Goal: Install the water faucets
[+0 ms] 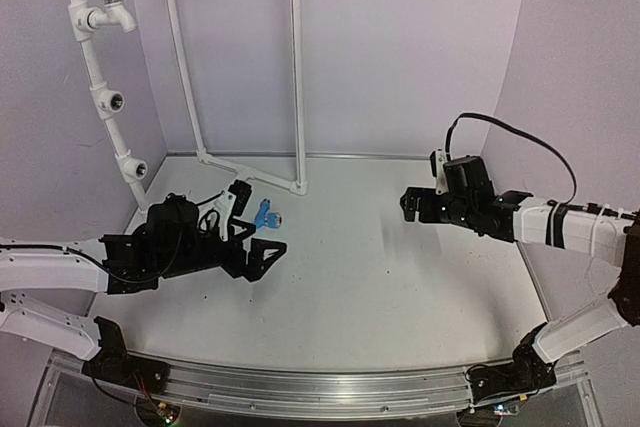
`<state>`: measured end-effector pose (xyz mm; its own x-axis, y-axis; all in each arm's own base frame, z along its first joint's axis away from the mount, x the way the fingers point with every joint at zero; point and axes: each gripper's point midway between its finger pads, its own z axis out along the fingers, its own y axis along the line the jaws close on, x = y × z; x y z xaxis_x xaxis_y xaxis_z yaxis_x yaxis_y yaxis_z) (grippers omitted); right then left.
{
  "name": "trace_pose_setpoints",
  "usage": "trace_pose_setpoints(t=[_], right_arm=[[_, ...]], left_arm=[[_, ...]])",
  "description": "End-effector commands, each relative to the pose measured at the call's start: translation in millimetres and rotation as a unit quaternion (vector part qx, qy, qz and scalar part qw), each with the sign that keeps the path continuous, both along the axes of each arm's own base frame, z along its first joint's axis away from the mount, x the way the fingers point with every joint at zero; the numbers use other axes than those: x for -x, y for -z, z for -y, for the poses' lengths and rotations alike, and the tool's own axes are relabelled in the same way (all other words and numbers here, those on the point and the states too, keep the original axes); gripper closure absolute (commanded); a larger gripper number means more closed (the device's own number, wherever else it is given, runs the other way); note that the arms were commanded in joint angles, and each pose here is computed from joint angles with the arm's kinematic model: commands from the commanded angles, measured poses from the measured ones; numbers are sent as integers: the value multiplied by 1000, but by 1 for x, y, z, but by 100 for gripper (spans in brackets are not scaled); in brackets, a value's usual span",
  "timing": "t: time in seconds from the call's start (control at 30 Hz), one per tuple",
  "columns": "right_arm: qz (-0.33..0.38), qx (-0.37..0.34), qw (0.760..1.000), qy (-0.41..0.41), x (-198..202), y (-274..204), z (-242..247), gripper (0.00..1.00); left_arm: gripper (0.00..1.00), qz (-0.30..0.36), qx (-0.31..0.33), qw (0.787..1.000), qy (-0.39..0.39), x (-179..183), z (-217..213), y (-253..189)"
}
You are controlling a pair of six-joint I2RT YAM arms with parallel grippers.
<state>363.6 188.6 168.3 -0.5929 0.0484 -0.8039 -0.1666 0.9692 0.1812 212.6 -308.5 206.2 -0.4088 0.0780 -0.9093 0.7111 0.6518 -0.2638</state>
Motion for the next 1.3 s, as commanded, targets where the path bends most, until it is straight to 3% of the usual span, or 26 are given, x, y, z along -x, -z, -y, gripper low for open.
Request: trace_pose_setpoints(t=[0.0,0.2,0.33,0.57,0.8,1.27], right_arm=[[9,-5,1000,9,-7,-2,-1,2],[6,0,1000,16,-5,0,2,2],[8,8,999,37,-5,2,11,2],[2,-8,996,91,3,6,28,2],[-38,-20,998,46,7,19,9,2],[-92,-63,993,-44,24,35,-26,2]], left_arm=[[1,60,37,996,-51,-23,5,-50],[0,15,-16,990,-141,-56,3,-24],[0,-36,-76,982,-171,-78,8,6],[0,-125,-112,964,-206,-116,6,46],[0,-168,-175,923,-299,-171,-2,70],[3,-231,-209,876,-369,-267,-35,127]])
